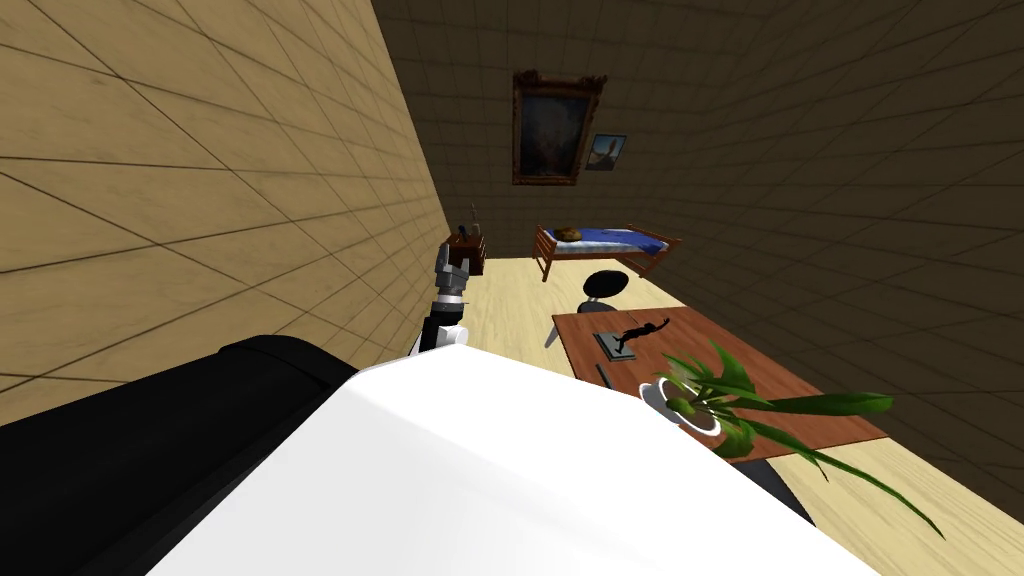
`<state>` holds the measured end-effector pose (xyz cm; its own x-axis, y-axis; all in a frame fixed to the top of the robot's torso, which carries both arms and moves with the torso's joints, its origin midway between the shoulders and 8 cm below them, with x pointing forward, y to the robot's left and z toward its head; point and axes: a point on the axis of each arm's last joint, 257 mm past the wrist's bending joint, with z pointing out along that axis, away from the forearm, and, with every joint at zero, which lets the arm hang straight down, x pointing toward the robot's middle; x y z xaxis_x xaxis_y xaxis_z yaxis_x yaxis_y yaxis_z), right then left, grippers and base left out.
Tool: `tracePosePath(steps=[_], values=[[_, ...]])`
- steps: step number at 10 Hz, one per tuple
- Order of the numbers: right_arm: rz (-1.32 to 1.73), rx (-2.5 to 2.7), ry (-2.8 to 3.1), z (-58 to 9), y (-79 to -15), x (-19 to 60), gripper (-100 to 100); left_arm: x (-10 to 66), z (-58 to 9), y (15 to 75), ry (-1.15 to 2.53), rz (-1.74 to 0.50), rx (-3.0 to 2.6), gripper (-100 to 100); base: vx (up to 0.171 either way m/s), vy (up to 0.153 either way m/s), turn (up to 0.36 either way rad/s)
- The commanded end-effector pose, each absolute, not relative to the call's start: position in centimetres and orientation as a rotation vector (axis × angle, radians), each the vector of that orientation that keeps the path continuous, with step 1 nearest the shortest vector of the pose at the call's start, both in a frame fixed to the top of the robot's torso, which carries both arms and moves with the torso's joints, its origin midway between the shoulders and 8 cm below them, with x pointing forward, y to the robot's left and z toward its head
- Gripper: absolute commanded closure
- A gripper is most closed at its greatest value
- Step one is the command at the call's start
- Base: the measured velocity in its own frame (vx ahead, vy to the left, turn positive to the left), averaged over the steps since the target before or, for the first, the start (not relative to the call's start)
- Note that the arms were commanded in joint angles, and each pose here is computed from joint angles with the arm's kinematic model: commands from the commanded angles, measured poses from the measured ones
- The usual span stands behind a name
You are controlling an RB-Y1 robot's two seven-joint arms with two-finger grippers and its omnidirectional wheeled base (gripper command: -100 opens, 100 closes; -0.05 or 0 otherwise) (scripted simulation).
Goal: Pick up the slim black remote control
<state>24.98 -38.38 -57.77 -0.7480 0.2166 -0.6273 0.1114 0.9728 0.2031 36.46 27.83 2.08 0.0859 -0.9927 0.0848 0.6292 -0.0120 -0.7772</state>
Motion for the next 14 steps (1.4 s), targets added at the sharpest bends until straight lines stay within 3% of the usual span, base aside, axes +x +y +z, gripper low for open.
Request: tracePosePath(steps=[1,4,9,14], values=[[0.132,0.171,2.495,-59.2,-40.1,22.5,-100,36.5,2.1,27.8,0.599,-1.413,-0.782,0,0.089,-0.018,0.168],[0.045,0.053,2.585,-60.6,-42.1,19.4,-100,36.5,2.1,27.8,0.599,-1.413,-0.782,0,0.142,-0.042,0.207],[-0.071,-0.040,2.700,-62.2,-45.4,14.6,-100,36.5,2.1,27.8,0.599,-1.413,-0.782,0,0.045,-0.012,0.075],[-0.216,-0.207,2.834,-63.1,-49.6,8.5,-100,36.5,2.1,27.8,0.599,-1.413,-0.782,0,0.112,-0.045,0.154]])
